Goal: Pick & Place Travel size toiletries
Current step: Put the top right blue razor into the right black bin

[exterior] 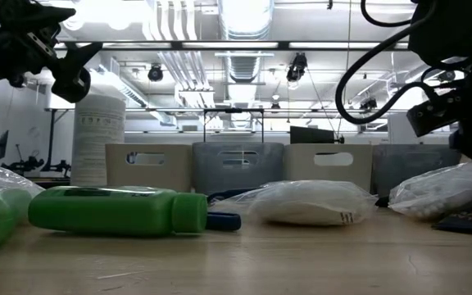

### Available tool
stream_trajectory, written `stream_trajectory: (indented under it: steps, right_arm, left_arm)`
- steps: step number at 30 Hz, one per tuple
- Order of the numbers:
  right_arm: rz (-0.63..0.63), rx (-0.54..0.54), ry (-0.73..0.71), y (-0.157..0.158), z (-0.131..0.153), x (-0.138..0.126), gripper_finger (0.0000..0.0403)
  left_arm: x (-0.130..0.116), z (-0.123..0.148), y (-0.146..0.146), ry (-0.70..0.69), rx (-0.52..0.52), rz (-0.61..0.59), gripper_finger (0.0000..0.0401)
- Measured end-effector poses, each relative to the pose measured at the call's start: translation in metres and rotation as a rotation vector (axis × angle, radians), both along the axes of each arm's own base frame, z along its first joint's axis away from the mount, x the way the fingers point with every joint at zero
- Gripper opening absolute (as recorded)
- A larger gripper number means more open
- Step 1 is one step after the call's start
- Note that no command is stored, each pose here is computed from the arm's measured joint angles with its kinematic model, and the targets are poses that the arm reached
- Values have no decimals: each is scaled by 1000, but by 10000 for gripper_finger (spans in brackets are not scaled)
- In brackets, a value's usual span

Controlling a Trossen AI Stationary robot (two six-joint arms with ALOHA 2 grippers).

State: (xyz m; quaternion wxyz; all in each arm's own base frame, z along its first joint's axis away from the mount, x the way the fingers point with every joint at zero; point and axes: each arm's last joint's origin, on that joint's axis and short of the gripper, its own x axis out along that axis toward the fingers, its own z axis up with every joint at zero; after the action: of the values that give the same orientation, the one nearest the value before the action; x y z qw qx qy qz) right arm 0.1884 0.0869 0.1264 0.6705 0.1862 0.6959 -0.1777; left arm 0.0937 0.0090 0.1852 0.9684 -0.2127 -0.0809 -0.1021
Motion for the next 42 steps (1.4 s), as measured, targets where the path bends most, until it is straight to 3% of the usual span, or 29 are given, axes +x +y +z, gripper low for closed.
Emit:
stream_trajectory:
  steps: [15,25,31,38,42]
  right_arm:
    - [46,14,-15,5,11,6,22]
    - [12,12,-17,10,53,15,20]
    - [-264,-4,-158,-5,109,13,20]
    - [-676,-71,-469,-68,171,-11,23]
    - [-824,-150,-535,-107,181,-25,23]
  left_arm:
    - [0,0,0,0,0,0,257]
    - [0,0,0,0,0,0,257]
    - [0,0,0,0,0,0,257]
    - [0,0,0,0,0,0,257]
    - [0,0,0,0,0,0,257]
